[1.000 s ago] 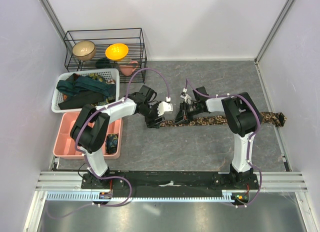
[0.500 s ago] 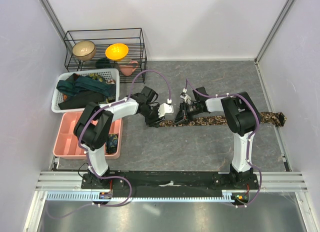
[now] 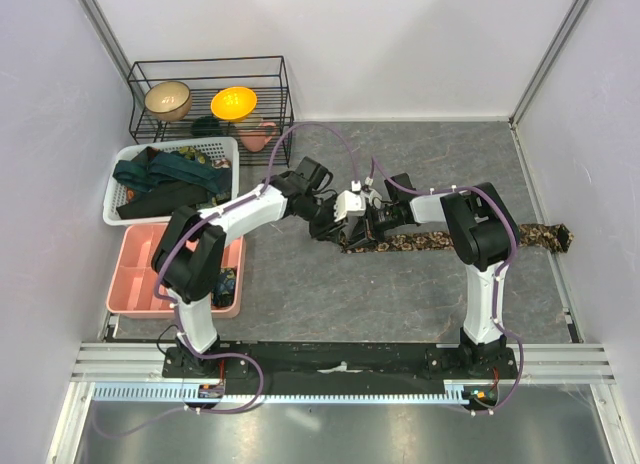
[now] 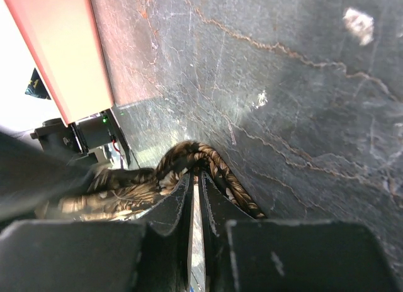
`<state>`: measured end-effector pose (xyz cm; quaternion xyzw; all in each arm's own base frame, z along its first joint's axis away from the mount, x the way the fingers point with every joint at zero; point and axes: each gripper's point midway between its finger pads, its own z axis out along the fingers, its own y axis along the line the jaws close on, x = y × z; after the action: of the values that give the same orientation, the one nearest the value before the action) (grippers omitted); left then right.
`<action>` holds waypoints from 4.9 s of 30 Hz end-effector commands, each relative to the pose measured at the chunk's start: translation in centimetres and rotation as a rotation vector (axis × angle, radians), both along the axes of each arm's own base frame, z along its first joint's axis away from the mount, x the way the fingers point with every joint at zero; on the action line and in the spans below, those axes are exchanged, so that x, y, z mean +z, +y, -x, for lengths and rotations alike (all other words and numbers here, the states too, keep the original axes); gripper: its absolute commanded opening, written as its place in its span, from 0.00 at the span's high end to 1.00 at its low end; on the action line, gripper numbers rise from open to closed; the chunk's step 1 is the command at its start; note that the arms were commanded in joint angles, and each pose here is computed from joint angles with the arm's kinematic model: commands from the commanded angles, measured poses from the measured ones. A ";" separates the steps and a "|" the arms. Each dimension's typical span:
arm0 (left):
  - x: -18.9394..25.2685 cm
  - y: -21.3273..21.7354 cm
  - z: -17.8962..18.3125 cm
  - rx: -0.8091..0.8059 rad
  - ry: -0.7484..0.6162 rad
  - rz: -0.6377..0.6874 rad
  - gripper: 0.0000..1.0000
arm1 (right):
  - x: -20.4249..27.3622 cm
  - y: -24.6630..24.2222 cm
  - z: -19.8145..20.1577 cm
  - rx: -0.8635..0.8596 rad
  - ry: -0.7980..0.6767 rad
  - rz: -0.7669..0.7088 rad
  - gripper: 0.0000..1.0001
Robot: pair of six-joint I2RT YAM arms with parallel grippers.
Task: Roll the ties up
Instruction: Roll the tie at the center of the board.
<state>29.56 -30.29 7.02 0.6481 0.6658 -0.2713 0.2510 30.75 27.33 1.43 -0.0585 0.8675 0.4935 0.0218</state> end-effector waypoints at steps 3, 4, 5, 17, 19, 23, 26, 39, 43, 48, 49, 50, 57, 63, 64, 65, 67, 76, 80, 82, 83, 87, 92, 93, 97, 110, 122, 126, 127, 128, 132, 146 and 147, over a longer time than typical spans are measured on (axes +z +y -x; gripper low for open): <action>1.2 -4.4 -1.4 0.026 0.049 0.063 0.63 | -2.3 -0.3 -0.8 -0.026 -0.029 0.086 0.87; 0.8 -4.5 -1.5 0.029 0.055 0.055 0.63 | -2.1 -0.3 -0.8 -0.026 -0.031 0.084 0.87; 0.0 -4.6 -1.5 0.026 0.065 0.043 0.63 | -2.0 -0.3 -0.7 -0.026 -0.028 0.081 0.86; -1.3 -2.3 -0.8 0.021 0.050 -0.027 0.69 | 1.7 -0.7 -1.0 -0.012 -0.081 0.047 0.79; -1.0 -2.3 -0.7 0.019 0.043 -0.025 0.69 | 2.4 -1.1 -0.8 -0.008 -0.078 0.046 0.71; -0.9 -2.5 -0.8 0.016 0.041 -0.022 0.69 | 3.0 -2.9 -0.8 -0.014 -0.064 0.046 0.59; -0.9 -2.8 -1.0 0.021 0.049 -0.016 0.69 | 3.2 -4.1 -0.8 -0.019 -0.050 0.042 0.59; -1.1 -1.0 -0.6 0.054 0.076 -0.062 0.70 | 0.4 -5.7 -2.5 -0.024 -0.085 0.114 0.70; -0.4 0.8 -0.3 0.058 0.067 -0.071 0.71 | -0.2 -4.1 -2.1 -0.005 -0.088 0.117 0.71; 0.1 2.3 -0.2 0.067 0.069 -0.070 0.71 | 0.1 -2.1 -2.6 -0.035 -0.091 0.091 0.73; 0.2 2.2 -0.1 0.059 0.072 -0.060 0.71 | 0.3 -1.9 -2.7 -0.045 -0.087 0.083 0.73; 0.5 1.9 -0.2 0.061 0.071 -0.050 0.71 | 0.8 -1.5 -3.1 -0.051 -0.106 0.061 0.73; 0.8 -1.0 -1.3 0.087 0.089 -0.003 0.66 | 3.9 -1.2 -2.8 -0.070 -0.087 -0.036 0.71; 0.1 -2.5 -2.0 0.126 0.060 -0.001 0.64 | 5.6 -2.8 -2.3 -0.086 -0.052 -0.093 0.62; -0.1 -2.6 -1.9 0.126 0.059 -0.007 0.63 | 5.7 -3.0 -2.3 -0.085 -0.052 -0.100 0.61; -0.2 -2.7 -2.1 0.130 0.047 -0.008 0.63 | 6.0 -2.9 -2.1 -0.078 -0.053 -0.111 0.58; -0.7 -2.8 -2.2 0.142 0.046 -0.023 0.62 | 6.0 -2.9 -1.9 -0.072 -0.047 -0.119 0.55; -1.6 -3.4 -3.5 0.199 0.024 -0.041 0.60 | 5.9 -2.1 -1.4 -0.044 -0.029 -0.136 0.50; -1.6 -3.7 -3.7 0.202 0.028 -0.030 0.60 | 5.1 -1.6 -1.4 -0.038 -0.023 -0.108 0.50; -1.5 -3.8 -3.7 0.200 0.027 -0.023 0.60 | 4.3 -1.5 -1.7 -0.044 -0.017 -0.086 0.51; -1.6 -3.8 -3.6 0.199 0.029 -0.023 0.60 | 4.3 -1.4 -1.9 -0.047 -0.016 -0.081 0.51; -1.4 -3.9 -3.3 0.188 0.033 -0.012 0.60 | 3.8 -1.1 -2.3 -0.055 -0.014 -0.063 0.51; -1.4 -4.0 -2.8 0.166 0.028 -0.014 0.61 | 4.3 -0.8 -2.6 -0.063 -0.011 -0.085 0.51; -1.6 -3.9 -2.5 0.161 0.035 -0.015 0.62 | 4.4 -0.8 -2.6 -0.062 -0.008 -0.089 0.51; -1.7 -3.7 -2.1 0.154 0.036 -0.019 0.62 | 5.1 -0.9 -2.4 -0.069 -0.002 -0.121 0.50; -1.3 -3.9 -2.2 0.157 0.026 0.004 0.63 | 4.4 -0.7 -2.1 -0.075 0.004 -0.127 0.63; 0.2 -1.4 -3.1 0.189 -0.022 0.008 0.36 | 2.7 -1.6 -1.8 -0.021 -0.035 -0.041 1.00; 0.2 -1.5 -2.9 0.146 -0.044 0.012 0.28 | 2.5 -1.6 -1.9 -0.013 -0.047 -0.043 1.00; -0.1 -1.7 -2.9 0.135 -0.043 0.006 0.24 | 2.5 -1.5 -2.0 -0.009 -0.051 -0.043 1.00; -0.3 -2.0 -2.7 0.122 -0.040 0.001 0.22 | 2.4 -1.5 -1.9 -0.007 -0.050 -0.045 1.00; -1.3 -3.0 -1.9 0.078 -0.029 -0.034 0.17 | 2.3 -1.6 -1.8 -0.002 -0.055 -0.048 1.00; -5.5 -1.7 -0.6 0.004 -0.061 -0.255 0.46 | 3.4 -1.2 -1.6 -0.011 -0.036 -0.079 1.00; -5.6 -1.3 -0.4 -0.008 -0.062 -0.265 0.49 | 3.4 -1.1 -1.5 -0.015 -0.037 -0.084 1.00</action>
<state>30.26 -33.59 1.94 0.6559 0.6982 -0.1951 0.2103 31.77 25.45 3.32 -0.0471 0.8596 0.5079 0.0292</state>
